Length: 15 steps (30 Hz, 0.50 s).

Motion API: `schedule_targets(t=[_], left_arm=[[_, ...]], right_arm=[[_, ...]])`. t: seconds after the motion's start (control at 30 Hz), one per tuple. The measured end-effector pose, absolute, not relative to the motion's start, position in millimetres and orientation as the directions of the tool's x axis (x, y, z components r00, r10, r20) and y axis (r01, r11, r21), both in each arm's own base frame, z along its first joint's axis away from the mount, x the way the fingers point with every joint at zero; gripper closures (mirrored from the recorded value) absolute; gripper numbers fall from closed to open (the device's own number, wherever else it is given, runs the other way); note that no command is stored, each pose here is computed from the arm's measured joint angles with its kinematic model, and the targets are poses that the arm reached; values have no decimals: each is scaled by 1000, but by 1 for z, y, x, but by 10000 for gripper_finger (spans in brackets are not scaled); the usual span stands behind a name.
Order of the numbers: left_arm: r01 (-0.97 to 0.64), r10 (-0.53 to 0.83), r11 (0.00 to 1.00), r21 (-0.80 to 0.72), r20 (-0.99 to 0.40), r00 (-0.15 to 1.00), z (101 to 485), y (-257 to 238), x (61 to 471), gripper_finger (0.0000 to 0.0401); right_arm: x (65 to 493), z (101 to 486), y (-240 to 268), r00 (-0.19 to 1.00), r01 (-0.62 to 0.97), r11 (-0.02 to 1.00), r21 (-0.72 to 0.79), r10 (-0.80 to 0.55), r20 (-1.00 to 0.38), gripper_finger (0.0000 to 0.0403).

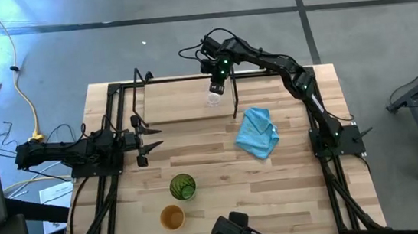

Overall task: Stack small to large cups/mugs on shelf
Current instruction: Put the transparent mug on the shelf

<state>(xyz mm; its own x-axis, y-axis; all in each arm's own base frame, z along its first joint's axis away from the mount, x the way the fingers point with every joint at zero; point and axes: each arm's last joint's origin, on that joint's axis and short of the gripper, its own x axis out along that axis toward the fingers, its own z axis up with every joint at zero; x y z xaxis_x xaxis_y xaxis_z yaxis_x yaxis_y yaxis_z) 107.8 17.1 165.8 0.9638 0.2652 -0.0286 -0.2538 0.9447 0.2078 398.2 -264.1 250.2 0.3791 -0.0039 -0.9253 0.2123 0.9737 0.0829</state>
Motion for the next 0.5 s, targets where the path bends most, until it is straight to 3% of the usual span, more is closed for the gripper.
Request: schedule_targets(t=[0.2,0.5], left_arm=[[-254,265,945,208,-28,964,166,17,108,233],[-249,265,945,211,-51,963,164,17,108,233]], right_arm=[[398,250,-264,377,211,973,93,7,-926,401],[399,250,-264,391,199,975,102,16,-920,364]])
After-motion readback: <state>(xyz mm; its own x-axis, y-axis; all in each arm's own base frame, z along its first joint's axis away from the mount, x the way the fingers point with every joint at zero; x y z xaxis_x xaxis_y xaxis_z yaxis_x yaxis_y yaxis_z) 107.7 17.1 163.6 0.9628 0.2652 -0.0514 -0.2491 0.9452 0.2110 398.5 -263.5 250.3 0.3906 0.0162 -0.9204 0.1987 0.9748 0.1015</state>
